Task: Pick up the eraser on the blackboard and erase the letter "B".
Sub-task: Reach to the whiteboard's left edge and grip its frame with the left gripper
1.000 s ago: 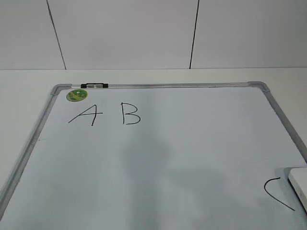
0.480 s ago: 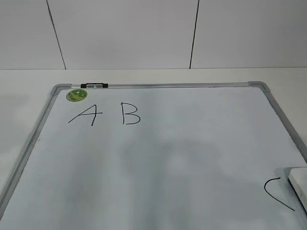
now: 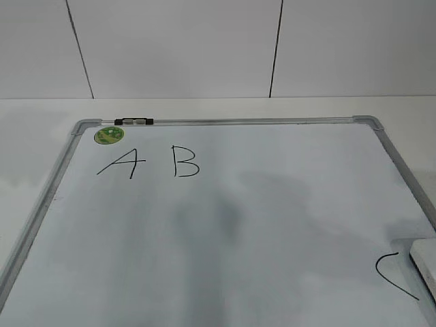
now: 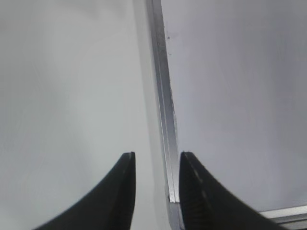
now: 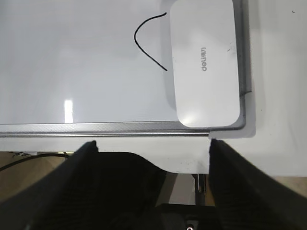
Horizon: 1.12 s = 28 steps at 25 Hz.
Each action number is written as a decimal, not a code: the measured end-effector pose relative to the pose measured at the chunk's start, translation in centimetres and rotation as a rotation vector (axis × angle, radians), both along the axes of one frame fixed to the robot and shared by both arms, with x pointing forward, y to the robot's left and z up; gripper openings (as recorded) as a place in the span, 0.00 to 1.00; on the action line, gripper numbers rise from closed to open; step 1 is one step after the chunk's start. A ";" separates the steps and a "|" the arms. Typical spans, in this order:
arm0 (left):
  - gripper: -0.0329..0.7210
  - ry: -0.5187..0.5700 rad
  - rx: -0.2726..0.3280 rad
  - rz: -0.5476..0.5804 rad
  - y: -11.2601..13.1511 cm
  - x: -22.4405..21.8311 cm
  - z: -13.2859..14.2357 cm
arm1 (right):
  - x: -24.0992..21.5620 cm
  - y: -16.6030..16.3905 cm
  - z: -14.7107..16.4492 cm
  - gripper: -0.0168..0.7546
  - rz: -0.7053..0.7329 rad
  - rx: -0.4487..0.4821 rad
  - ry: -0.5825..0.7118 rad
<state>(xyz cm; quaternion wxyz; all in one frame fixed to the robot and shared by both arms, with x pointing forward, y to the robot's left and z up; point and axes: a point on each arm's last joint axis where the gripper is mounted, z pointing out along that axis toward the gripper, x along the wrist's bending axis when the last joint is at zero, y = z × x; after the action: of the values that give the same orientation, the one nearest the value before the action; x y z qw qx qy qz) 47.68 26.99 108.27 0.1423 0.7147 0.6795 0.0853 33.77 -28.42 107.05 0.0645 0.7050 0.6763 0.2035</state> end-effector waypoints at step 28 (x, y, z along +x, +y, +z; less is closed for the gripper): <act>0.36 0.204 0.030 0.009 -1.3 11.9 -12.8 | 0.9 0.0 -0.5 0.74 -0.002 0.003 0.052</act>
<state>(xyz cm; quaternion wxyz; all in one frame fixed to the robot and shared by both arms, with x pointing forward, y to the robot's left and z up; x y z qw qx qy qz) 59.57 25.73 95.48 0.0611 0.7185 0.6924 0.0231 34.68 -28.45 106.51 0.0462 0.7107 0.6768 0.1862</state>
